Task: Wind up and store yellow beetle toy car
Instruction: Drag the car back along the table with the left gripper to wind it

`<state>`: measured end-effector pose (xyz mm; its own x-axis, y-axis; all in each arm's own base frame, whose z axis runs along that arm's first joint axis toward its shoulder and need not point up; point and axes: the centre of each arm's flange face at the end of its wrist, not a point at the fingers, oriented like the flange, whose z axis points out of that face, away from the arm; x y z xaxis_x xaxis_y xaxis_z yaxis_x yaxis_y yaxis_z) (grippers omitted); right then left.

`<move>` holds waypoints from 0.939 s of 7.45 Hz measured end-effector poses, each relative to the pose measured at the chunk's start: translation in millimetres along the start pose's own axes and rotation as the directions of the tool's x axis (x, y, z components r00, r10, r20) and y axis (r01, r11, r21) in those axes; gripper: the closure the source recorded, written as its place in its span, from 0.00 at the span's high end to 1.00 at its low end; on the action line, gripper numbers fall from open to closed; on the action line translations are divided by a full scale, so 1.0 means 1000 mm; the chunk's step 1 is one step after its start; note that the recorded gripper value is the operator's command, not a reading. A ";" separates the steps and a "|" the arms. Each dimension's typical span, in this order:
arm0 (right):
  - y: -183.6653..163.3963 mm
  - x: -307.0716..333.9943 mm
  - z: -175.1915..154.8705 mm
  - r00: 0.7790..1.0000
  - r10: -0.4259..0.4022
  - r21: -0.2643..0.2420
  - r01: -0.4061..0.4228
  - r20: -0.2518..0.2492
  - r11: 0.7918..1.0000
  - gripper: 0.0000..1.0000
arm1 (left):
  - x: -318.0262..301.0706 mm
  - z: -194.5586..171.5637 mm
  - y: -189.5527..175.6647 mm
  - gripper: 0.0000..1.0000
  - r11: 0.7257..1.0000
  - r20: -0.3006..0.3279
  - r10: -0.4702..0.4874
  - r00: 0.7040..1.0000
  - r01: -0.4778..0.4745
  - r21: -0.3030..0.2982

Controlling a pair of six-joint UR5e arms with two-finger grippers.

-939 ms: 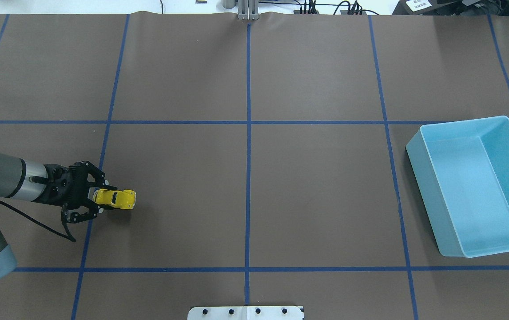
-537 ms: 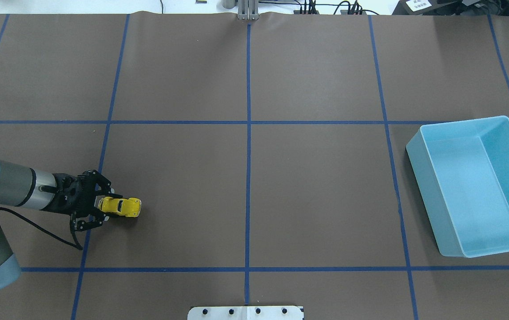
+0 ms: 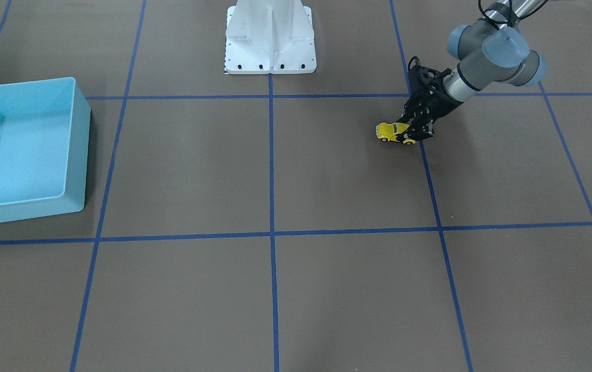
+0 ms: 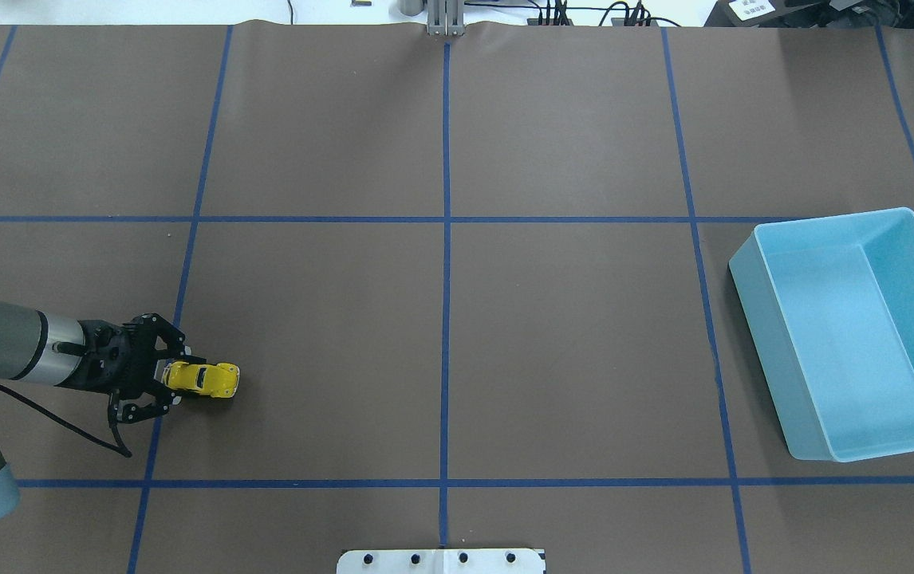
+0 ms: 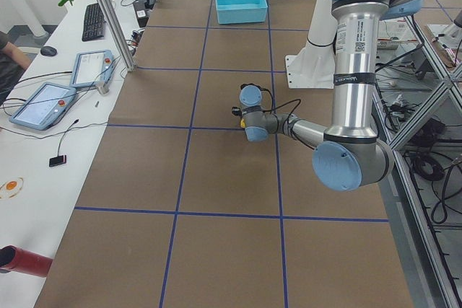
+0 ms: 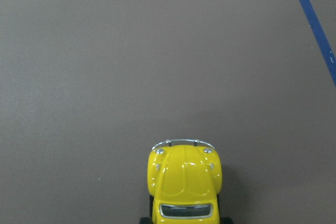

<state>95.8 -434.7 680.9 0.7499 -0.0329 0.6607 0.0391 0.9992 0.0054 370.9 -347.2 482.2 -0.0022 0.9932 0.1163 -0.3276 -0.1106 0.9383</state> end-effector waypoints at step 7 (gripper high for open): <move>-0.004 -0.003 -0.003 1.000 -0.019 0.022 0.019 -0.002 1.000 0.99 | 0.013 -0.017 0.041 0.21 1.000 -0.004 -0.021 1.000 0.021 -0.023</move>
<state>95.7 -438.8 676.9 0.7501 -0.0517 0.6593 0.0386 0.9987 0.0344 341.0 -338.6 516.4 0.0010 0.9954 0.0954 -0.3490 -0.0890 0.9329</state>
